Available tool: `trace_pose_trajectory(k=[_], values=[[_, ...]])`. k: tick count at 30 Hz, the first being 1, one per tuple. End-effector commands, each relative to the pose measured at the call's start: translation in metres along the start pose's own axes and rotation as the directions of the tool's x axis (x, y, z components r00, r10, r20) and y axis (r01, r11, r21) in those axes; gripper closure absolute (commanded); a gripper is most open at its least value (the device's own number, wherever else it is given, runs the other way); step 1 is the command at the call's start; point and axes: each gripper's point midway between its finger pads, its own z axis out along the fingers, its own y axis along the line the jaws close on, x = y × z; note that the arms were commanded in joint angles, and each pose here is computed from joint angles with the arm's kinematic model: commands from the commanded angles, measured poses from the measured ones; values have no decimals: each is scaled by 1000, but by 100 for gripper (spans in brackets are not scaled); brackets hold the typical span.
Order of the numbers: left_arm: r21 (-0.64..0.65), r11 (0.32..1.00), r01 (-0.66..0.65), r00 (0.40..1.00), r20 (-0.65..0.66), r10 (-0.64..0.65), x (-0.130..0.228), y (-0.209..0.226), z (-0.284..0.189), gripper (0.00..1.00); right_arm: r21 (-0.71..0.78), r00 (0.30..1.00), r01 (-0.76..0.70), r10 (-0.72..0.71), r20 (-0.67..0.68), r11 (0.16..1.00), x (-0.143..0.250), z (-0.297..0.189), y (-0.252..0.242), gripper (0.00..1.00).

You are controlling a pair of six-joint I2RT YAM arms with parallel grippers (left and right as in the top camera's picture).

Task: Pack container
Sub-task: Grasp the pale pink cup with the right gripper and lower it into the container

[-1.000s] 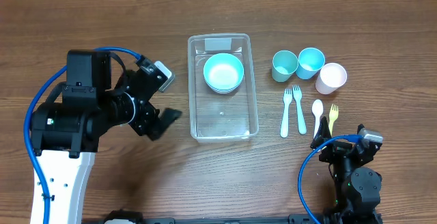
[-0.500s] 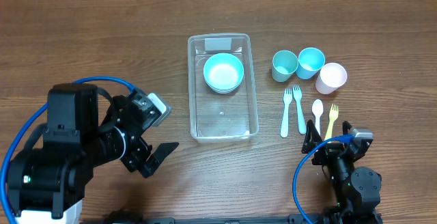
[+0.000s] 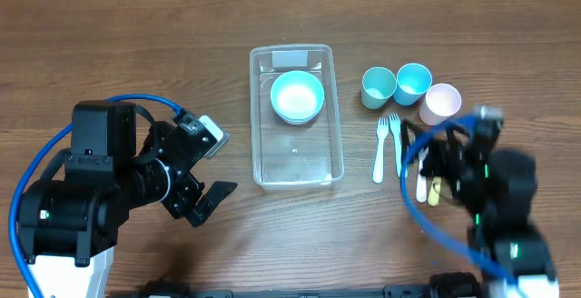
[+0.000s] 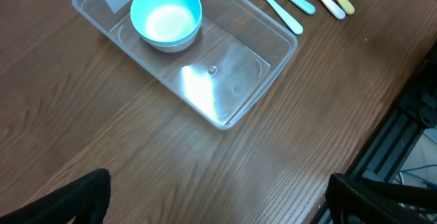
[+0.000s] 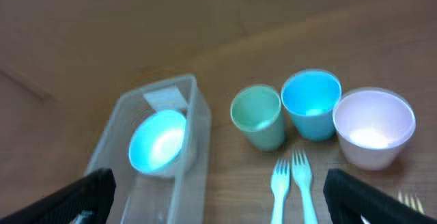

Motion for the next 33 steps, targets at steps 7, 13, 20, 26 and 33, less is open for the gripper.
trace_pose_trajectory(k=[7,13,20,26,33], values=[[0,1000,-24,1000,8,24,-3,0,-2,0,258,988,-39,75,-134,965,-73,76,-38,0],[0,1000,-25,1000,8,25,-3,0,-2,0,434,951,-171,263,-163,884,-66,69,-160,5],[0,1000,-25,1000,8,25,-3,0,-2,0,549,872,-139,365,-327,824,-1,99,-206,9],[0,1000,-25,1000,8,25,-3,0,-2,0,549,816,-102,386,-431,829,31,104,-211,10],[0,1000,-25,1000,8,25,-3,0,-2,0,455,832,13,243,-499,891,33,121,-209,12]])
